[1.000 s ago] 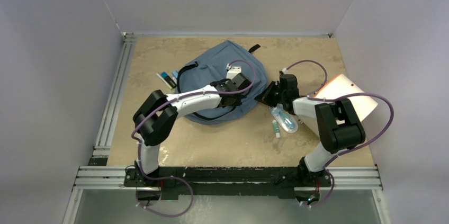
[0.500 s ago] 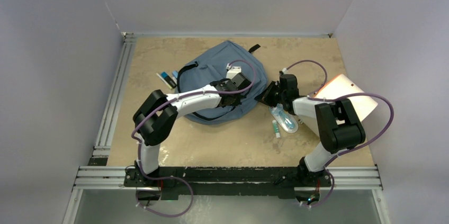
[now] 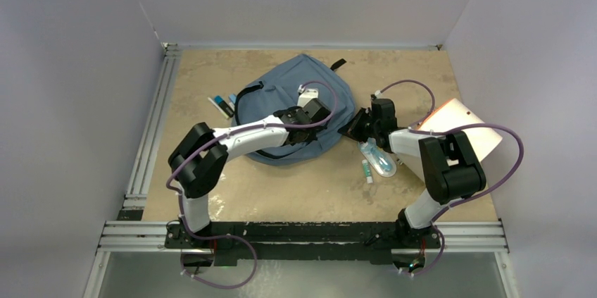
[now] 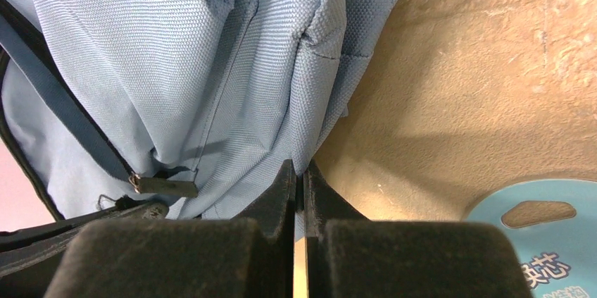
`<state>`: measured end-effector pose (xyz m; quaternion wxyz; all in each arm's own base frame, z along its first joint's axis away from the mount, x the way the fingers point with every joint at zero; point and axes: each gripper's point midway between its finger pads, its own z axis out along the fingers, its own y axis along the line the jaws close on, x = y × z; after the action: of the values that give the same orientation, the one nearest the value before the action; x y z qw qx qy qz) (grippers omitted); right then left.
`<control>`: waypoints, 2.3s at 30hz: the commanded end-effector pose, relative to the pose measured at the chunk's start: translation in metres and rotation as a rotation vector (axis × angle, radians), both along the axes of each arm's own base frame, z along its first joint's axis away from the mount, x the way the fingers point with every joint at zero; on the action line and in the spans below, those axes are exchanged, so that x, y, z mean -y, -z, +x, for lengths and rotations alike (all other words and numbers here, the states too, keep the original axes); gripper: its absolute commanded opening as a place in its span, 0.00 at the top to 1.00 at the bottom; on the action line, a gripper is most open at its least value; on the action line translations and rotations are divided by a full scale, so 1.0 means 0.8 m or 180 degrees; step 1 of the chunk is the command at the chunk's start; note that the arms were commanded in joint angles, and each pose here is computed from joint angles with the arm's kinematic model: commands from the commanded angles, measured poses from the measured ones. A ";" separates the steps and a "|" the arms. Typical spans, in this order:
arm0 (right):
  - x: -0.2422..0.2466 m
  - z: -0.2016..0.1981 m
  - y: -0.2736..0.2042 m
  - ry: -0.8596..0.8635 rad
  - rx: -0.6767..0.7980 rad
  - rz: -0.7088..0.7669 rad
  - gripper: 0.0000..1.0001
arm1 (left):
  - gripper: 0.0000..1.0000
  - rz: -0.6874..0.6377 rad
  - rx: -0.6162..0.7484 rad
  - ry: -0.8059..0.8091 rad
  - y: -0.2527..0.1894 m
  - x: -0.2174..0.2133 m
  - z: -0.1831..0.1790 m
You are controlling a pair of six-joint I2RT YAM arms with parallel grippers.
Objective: Pack the student bag
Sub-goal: Zip the student bag at the center of the board.
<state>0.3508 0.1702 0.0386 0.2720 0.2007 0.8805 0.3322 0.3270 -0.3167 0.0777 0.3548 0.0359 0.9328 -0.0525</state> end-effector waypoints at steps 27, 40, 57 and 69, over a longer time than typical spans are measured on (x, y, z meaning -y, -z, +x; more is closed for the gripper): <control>0.042 0.049 -0.023 0.0353 0.0296 -0.0320 1.00 | 1.00 0.0742 0.0200 -0.0635 -0.079 -0.174 -0.072; 0.070 0.069 -0.068 0.0300 0.0658 -0.0729 0.99 | 1.00 0.0930 0.0262 -0.0828 -0.098 -0.232 -0.100; 0.032 0.025 -0.207 -0.0322 0.1902 -0.0833 0.41 | 1.00 0.0376 0.0212 -0.0716 -0.092 -0.202 -0.099; -0.172 -0.155 -0.270 -0.2384 0.4194 -0.0171 0.38 | 1.00 -0.0162 0.0221 -0.0665 -0.104 -0.205 -0.082</control>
<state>0.2659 0.2880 0.1912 0.4992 -0.2344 0.7377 0.3895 0.2573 -0.1464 0.1510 0.3767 -0.0804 0.9228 -0.0081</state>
